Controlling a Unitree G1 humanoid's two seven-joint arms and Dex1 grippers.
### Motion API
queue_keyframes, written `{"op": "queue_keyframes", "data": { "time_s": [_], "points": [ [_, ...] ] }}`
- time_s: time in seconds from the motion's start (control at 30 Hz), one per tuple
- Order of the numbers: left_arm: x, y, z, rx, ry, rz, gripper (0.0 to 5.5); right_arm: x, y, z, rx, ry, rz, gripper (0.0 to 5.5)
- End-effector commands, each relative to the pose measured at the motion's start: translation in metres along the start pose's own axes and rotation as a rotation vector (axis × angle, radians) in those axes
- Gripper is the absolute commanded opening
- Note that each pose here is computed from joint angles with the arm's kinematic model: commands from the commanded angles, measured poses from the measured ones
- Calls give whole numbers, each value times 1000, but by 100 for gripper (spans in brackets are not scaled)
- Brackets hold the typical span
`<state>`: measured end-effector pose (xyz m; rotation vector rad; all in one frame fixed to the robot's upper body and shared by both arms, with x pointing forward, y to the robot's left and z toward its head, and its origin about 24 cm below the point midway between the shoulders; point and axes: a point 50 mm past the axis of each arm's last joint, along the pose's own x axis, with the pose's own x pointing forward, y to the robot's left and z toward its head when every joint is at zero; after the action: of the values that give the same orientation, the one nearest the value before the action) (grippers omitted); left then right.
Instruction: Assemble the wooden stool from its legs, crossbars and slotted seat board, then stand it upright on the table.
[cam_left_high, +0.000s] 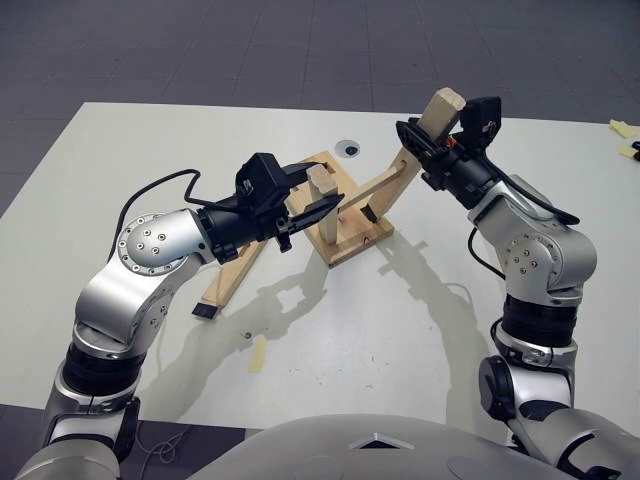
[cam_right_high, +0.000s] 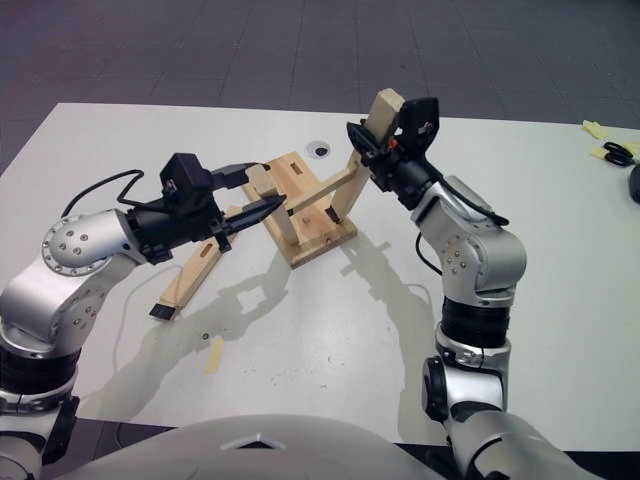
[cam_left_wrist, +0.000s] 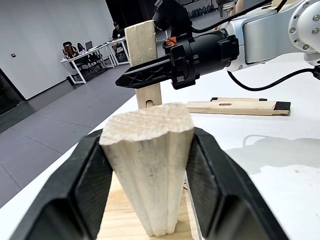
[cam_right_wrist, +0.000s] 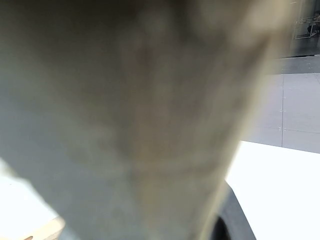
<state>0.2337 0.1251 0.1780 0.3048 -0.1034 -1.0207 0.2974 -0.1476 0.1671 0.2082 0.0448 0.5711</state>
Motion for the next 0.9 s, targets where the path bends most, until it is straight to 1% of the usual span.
{"op": "queue_keyframes", "data": {
  "time_s": [0.03, 0.2, 0.33, 0.67, 0.77, 0.9],
  "points": [
    [4, -14, -33, -94, 159, -51, 203, 6, 29, -34, 154, 64, 161, 102],
    [4, -15, -34, -95, 162, -55, 203, 5, 28, -34, 194, 0, 165, 102],
    [5, -15, -33, -98, 157, -60, 203, 7, 29, -33, 172, -30, 183, 102],
    [7, -15, -32, -93, 158, -80, 203, 24, 35, -35, 146, -15, 228, 102],
    [7, -16, -32, -92, 159, -82, 203, 26, 38, -43, 149, 35, 249, 102],
    [6, -15, -33, -89, 162, -77, 203, 20, 35, -61, 96, 230, 272, 102]
  ]
}}
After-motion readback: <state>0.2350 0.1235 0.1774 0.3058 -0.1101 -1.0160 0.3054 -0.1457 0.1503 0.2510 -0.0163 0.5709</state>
